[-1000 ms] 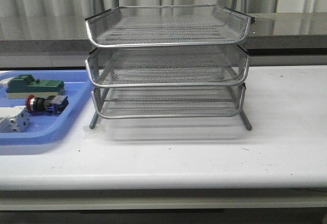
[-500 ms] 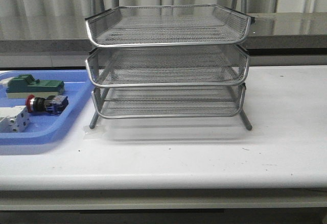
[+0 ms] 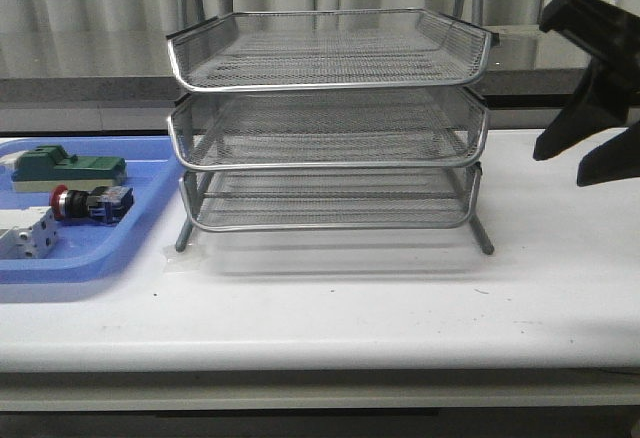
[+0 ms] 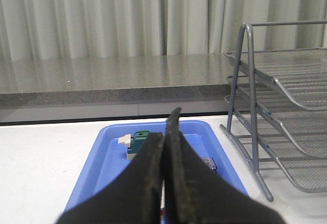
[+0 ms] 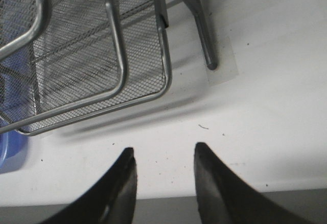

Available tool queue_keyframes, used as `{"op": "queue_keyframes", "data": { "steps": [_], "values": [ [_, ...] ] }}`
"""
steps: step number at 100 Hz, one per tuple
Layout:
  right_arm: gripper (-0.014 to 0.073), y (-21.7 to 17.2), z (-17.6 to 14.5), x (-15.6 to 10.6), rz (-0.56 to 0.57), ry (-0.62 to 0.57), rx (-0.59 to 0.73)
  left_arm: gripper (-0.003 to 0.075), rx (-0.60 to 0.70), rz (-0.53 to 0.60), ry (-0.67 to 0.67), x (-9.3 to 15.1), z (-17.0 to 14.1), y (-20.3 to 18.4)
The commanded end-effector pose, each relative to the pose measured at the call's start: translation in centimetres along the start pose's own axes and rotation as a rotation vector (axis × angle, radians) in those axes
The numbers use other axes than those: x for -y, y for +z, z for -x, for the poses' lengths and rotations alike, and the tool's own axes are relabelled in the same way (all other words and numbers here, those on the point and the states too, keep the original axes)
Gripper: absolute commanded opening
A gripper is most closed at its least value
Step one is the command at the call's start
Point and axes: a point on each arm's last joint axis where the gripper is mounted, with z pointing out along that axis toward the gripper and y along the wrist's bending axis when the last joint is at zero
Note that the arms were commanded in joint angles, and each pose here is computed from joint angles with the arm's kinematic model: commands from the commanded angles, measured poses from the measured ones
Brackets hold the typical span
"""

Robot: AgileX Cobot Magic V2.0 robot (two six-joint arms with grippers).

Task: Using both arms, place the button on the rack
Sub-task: 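Reach the right gripper to the middle wire tray's front edge and grip it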

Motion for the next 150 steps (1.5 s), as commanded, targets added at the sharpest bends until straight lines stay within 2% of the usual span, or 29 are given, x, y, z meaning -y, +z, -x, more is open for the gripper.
{"op": "queue_keyframes", "data": {
  "steps": [1,75,99,122,150],
  "values": [
    [0.0301,-0.2,1.4,-1.0,0.036,0.003,0.073,-0.002,0.075,-0.013,-0.017,0.0,-0.3,-0.2],
    [0.0301,0.4,1.9,-1.6,0.069,-0.018,0.07,-0.002,0.075,-0.013,-0.017,0.0,-0.3,-0.2],
    [0.0301,0.2,2.6,-1.5,0.116,0.01,0.1,-0.002,0.075,-0.013,-0.017,0.0,-0.3,-0.2],
    [0.0301,1.2,2.6,-1.2,0.204,0.038,0.039,-0.002,0.075,-0.013,-0.017,0.0,-0.3,-0.2],
    [0.0301,3.7,2.1,-0.7,0.234,0.084,-0.029,-0.002,0.075,-0.013,-0.017,0.0,-0.3,-0.2]
  ]
}}
